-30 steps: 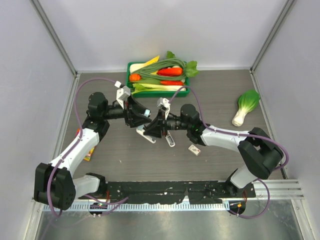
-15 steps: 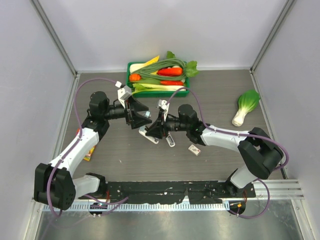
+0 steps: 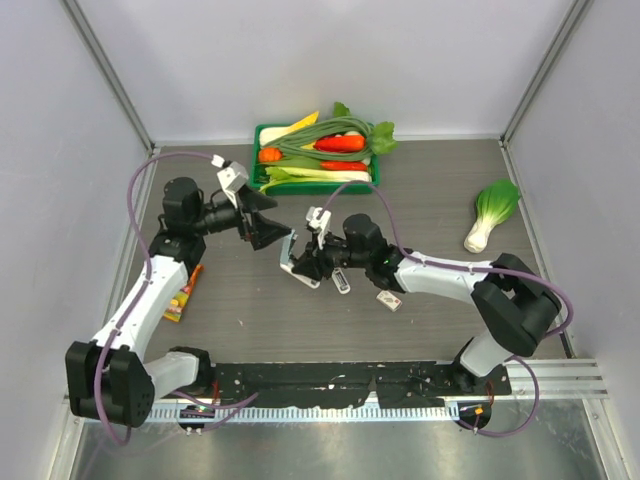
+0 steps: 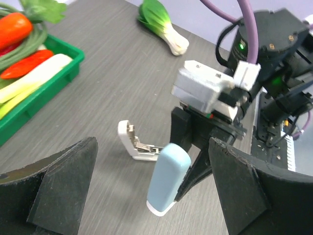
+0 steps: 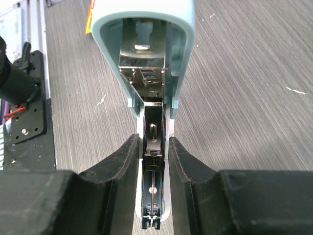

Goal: Load the staples into the stapler

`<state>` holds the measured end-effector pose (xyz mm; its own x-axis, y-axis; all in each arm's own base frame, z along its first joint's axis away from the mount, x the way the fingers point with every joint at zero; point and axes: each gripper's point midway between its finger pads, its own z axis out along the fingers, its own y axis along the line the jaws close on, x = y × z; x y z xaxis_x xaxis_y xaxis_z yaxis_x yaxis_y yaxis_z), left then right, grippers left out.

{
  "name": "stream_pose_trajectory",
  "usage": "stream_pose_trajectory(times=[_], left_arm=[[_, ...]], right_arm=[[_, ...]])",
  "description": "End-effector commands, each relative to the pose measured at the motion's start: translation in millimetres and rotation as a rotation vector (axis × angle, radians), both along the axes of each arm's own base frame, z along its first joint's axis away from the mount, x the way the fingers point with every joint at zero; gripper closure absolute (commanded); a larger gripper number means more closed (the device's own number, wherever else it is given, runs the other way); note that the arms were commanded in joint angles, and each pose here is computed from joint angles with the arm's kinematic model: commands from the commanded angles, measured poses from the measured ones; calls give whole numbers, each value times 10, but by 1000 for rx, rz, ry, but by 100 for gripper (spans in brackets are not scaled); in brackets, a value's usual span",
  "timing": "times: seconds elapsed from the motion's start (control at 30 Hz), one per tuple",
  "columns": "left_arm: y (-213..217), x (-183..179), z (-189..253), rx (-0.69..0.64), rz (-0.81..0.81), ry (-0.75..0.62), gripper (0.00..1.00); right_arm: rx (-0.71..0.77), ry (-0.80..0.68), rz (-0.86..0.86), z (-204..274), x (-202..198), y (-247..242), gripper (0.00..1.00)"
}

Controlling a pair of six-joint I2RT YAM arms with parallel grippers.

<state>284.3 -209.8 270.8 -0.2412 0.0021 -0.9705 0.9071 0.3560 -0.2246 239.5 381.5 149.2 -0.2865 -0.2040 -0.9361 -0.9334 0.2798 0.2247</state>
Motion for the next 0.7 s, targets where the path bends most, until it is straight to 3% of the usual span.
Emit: stream_pose_trajectory(times=[0.0, 0.17, 0.5, 0.67], left_arm=[[251, 71, 349, 2, 91, -77, 0], [676, 213, 353, 79, 304, -51, 0], [1353, 168, 177, 263, 617, -16, 0], [1493, 83, 133, 313, 678, -20, 0]], right_arm=[[-20, -82, -45, 118, 113, 165, 99], [-112, -90, -126, -80, 193, 193, 99], [-241, -97, -204, -381, 96, 382, 99], [-281, -43, -280, -547, 125, 405, 99]])
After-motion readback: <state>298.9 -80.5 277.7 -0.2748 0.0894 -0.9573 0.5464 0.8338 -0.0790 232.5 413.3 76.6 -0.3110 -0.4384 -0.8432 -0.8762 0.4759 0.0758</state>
